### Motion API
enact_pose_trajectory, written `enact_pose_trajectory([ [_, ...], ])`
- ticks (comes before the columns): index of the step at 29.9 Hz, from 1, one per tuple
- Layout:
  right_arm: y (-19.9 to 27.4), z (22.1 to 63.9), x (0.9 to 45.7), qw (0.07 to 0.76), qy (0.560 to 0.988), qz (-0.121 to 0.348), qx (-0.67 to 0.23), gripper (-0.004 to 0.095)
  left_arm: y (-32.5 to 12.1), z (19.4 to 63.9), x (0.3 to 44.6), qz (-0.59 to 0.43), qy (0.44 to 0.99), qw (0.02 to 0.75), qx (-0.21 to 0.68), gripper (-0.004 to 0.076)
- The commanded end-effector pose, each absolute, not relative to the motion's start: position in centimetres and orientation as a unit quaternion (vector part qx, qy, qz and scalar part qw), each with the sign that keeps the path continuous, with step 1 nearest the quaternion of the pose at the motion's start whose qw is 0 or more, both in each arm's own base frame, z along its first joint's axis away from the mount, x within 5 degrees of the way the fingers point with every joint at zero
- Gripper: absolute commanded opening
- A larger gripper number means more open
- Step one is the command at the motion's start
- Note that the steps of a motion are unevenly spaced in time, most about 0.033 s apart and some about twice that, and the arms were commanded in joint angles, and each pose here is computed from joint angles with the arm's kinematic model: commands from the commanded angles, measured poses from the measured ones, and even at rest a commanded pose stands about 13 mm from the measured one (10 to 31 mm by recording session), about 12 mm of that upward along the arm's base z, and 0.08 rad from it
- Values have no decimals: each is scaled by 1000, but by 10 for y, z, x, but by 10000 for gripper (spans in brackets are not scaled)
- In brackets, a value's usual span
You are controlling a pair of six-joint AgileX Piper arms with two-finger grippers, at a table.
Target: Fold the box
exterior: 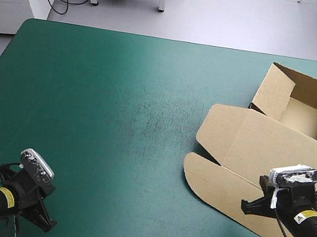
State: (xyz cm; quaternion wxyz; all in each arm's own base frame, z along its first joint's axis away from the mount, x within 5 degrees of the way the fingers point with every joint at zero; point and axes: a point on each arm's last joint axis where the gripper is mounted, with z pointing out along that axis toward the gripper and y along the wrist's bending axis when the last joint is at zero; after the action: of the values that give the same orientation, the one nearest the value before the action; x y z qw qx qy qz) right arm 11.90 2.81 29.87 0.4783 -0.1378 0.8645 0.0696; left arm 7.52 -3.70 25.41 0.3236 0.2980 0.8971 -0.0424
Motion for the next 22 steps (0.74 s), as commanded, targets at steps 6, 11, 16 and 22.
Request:
enact_pose_trajectory([
  [6,27,316,124,537,832,65,-124,-4,-40,264,80,-50,886,355,293,-10],
  [11,27,316,124,537,832,65,-125,-4,-40,264,80,-50,886,355,293,-10],
  [16,27,316,124,537,832,65,-125,-4,-40,264,80,-50,886,355,293,-10],
  [22,27,316,124,537,832,65,-125,-4,-40,264,80,-50,886,355,293,-10],
])
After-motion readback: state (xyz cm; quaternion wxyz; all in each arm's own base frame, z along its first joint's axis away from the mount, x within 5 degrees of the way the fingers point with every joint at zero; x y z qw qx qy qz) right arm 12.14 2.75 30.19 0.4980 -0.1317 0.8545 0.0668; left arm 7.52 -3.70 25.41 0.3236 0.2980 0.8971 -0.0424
